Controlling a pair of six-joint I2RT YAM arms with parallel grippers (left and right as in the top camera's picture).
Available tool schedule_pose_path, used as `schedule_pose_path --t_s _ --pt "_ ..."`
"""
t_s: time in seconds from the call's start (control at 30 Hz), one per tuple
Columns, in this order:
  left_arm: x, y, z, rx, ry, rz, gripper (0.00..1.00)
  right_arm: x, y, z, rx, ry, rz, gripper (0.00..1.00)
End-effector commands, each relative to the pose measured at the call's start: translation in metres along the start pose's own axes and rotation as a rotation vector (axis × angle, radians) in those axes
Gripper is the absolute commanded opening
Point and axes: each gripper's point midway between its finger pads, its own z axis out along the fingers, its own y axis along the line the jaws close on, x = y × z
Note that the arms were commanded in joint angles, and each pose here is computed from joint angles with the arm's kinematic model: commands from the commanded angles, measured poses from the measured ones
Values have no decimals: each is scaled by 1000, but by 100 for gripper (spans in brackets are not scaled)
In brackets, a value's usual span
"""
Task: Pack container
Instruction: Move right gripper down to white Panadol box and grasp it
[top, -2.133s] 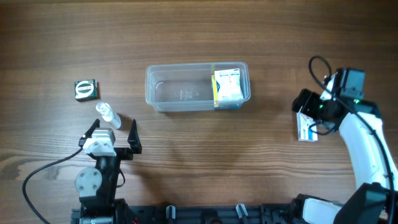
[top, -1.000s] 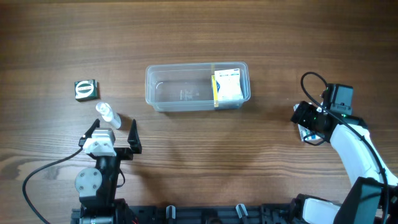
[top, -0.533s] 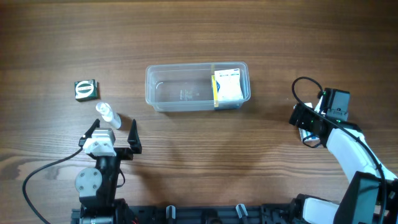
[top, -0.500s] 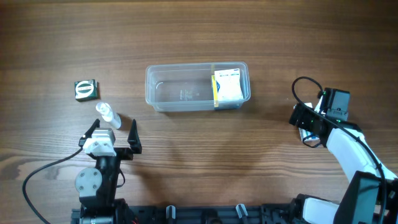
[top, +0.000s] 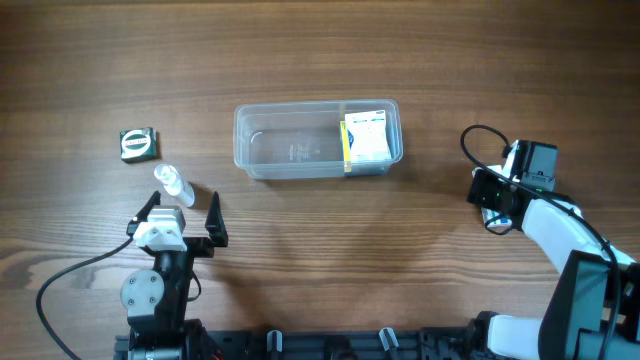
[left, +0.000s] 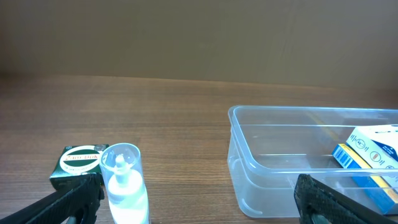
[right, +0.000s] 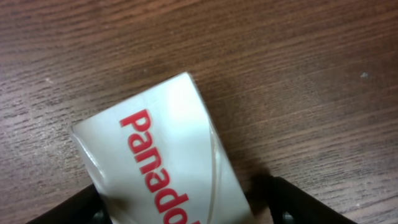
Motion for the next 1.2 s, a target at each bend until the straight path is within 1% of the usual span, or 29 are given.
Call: schedule_pose_path --t_s 0.0,0.2,0.33,0.47,0.63,0.83,1.0,1.17 --pt "2 0 0 5 4 17 100 5 14 6 -80 18 62 67" --pt "3 0 0 5 5 17 100 -10 28 4 -169 -27 221 64" --pt "2 0 0 5 4 17 100 -13 33 4 -187 -34 246 59" --pt "2 0 0 5 4 17 100 -12 33 3 -186 -29 216 56" --pt "2 0 0 5 4 17 100 -1 31 4 -171 6 132 56" --pt "2 0 0 5 4 17 100 6 28 5 -144 27 79 64" --pt "3 0 0 5 5 17 100 8 26 5 -91 27 7 65" --pt "2 0 0 5 4 17 100 9 16 5 29 26 -45 66"
